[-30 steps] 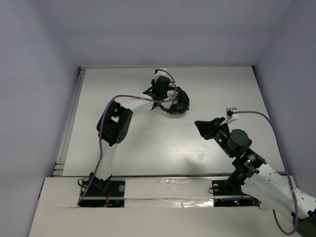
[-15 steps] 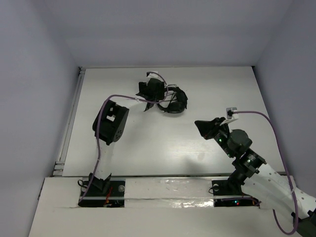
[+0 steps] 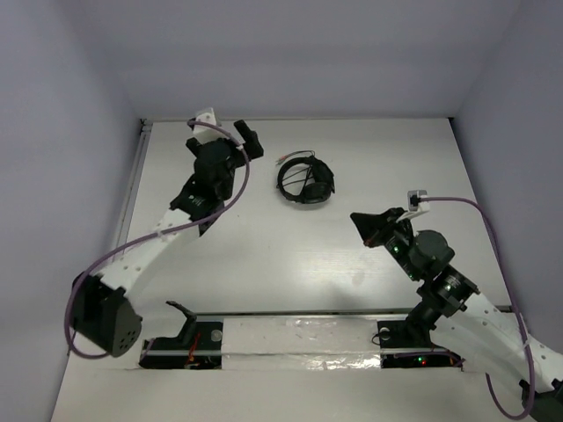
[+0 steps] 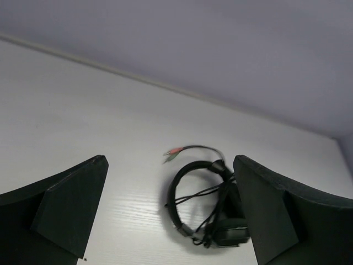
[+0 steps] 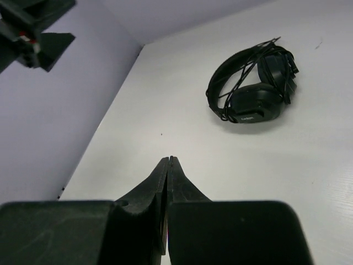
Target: Wrap the headphones
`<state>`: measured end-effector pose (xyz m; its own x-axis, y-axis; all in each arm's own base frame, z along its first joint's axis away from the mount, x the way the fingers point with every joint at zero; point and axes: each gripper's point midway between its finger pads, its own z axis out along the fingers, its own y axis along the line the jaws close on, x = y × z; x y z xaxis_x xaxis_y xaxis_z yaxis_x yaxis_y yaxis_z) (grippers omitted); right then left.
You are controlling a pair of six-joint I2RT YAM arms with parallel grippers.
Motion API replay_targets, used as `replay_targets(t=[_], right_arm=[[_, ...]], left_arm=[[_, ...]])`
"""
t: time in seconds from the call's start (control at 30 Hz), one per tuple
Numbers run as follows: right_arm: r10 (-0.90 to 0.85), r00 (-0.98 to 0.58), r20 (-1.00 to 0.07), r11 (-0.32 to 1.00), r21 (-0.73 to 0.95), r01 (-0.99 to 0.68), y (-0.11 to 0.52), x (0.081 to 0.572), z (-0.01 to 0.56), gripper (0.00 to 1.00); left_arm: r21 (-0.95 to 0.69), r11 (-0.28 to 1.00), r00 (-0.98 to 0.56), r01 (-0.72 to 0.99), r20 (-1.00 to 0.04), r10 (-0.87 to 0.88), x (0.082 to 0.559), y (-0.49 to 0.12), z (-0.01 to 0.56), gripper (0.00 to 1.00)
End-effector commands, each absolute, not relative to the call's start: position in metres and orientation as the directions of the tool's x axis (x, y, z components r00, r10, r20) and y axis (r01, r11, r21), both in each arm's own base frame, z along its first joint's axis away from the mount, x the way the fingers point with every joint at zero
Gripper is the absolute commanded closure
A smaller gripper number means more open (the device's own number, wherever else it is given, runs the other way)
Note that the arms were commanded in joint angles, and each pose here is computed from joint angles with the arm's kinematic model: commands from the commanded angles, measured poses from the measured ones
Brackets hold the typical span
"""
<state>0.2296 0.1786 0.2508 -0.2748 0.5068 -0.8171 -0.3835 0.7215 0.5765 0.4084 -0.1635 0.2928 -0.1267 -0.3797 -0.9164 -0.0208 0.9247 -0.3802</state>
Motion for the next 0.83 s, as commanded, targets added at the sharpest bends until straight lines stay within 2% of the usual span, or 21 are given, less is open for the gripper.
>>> replay_targets(t=[0.0,0.03,0.13,0.17,0.23,0.27,0.33,0.37,0.53,0.8], right_arm=[[0.559,-0.197,-0.805,0.698,0.585,-0.413,0.169,0.225,0.298,1.00],[0.559,-0.184,-0.808,0.702,0.580,-0.413,0.165,0.223,0.309,0.98],[0.565,-0.137,-0.814,0.719,0.567,-0.401,0.150,0.217,0.331,0.76],[0.571,-0.123,-0.812,0.721,0.568,-0.398,0.144,0.213,0.345,0.54],[0.592,-0.091,-0.801,0.727,0.579,-0.369,0.130,0.210,0.359,0.38],[0.588,-0.093,-0.803,0.737,0.580,-0.348,0.125,0.208,0.360,0.26],[0.615,-0.052,-0.787,0.737,0.596,-0.318,0.110,0.204,0.377,0.14],[0.614,-0.048,-0.788,0.743,0.598,-0.301,0.104,0.201,0.377,0.01],[0.627,-0.012,-0.779,0.755,0.611,-0.239,0.086,0.200,0.377,0.00],[0.631,-0.027,-0.776,0.746,0.615,-0.256,0.092,0.201,0.375,0.00]], left_arm=[[-0.467,0.884,-0.092,0.008,-0.881,-0.465,0.377,-0.153,0.319,0.01],[-0.480,0.875,-0.107,0.058,-0.875,-0.472,0.367,-0.158,0.324,0.01],[-0.525,0.840,-0.105,0.139,-0.851,-0.514,0.332,-0.151,0.343,0.01],[-0.529,0.832,-0.120,0.165,-0.848,-0.516,0.321,-0.153,0.341,0.01],[-0.547,0.817,-0.090,0.183,-0.837,-0.540,0.296,-0.137,0.356,0.01],[-0.549,0.817,-0.082,0.178,-0.836,-0.543,0.288,-0.130,0.355,0.01],[-0.557,0.810,-0.038,0.183,-0.827,-0.560,0.265,-0.112,0.366,0.01],[-0.557,0.812,-0.021,0.176,-0.826,-0.563,0.258,-0.105,0.366,0.01],[-0.537,0.828,0.015,0.163,-0.838,-0.546,0.229,-0.080,0.366,0.01],[-0.505,0.849,0.007,0.154,-0.859,-0.512,0.231,-0.080,0.354,0.01]])
